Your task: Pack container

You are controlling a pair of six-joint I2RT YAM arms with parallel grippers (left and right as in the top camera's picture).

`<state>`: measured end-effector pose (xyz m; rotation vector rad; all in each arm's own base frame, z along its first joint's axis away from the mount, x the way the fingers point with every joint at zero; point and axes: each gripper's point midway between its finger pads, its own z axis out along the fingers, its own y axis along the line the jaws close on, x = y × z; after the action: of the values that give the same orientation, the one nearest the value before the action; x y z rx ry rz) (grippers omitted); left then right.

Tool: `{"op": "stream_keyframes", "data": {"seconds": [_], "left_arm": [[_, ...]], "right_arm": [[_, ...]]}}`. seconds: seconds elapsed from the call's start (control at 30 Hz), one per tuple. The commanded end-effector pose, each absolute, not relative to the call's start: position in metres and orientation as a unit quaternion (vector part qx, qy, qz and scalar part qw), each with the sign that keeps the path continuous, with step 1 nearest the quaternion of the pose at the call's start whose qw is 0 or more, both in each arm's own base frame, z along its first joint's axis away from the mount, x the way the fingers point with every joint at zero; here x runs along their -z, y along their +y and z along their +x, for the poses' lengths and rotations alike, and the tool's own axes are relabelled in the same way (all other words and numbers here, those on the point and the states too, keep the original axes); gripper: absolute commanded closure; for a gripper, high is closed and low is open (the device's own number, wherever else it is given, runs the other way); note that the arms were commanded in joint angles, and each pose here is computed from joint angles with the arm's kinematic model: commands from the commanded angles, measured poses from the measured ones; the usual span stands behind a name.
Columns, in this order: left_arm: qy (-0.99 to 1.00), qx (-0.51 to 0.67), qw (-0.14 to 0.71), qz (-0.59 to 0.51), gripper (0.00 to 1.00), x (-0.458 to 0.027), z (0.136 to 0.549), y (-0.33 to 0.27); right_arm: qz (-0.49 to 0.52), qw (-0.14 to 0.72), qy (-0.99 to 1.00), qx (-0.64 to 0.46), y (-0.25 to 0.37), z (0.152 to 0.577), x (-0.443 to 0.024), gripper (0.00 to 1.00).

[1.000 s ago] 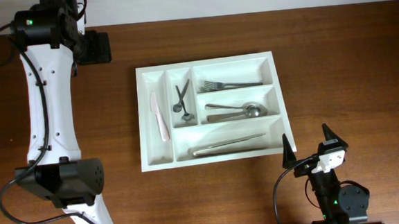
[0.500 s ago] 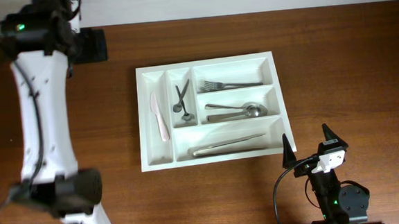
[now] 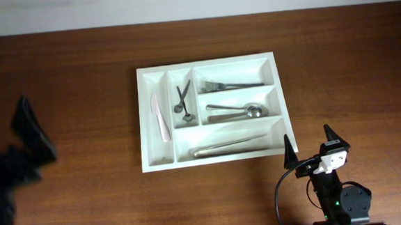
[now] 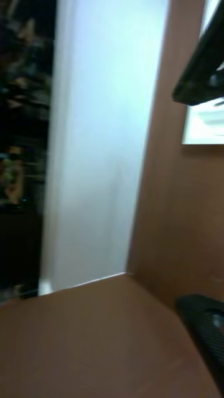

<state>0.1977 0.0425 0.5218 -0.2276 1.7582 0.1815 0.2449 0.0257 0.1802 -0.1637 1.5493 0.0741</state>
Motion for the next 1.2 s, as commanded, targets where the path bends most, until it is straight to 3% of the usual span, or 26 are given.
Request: {"op": "stream_keyframes", "data": {"seconds": [0.0,0.23,0.63,1.17], "left_arm": [[0.746,-0.077,0.652,-0.110,0.01,-0.491,0.181,0.045],[0.714,-0.003,0.678,-0.175,0.01,-0.401,0.191,0.042],[0.752,0.026,0.639,-0.157,0.01,-0.269,0.238,0.031],[0.732,0.030,0.663,-0.155,0.01,-0.207,0.240,0.031]], "right_arm": [[-0.070,0.712,0.698,-0.034,0.026,0.245,-0.179,0.01],[-0.070,0.712,0.698,-0.034,0.026,0.245,-0.179,0.01],[-0.070,0.712,0.698,-0.034,0.026,0.245,-0.179,0.01],[-0.070,0.712,0.698,-0.034,0.026,0.245,-0.179,0.02]]}}
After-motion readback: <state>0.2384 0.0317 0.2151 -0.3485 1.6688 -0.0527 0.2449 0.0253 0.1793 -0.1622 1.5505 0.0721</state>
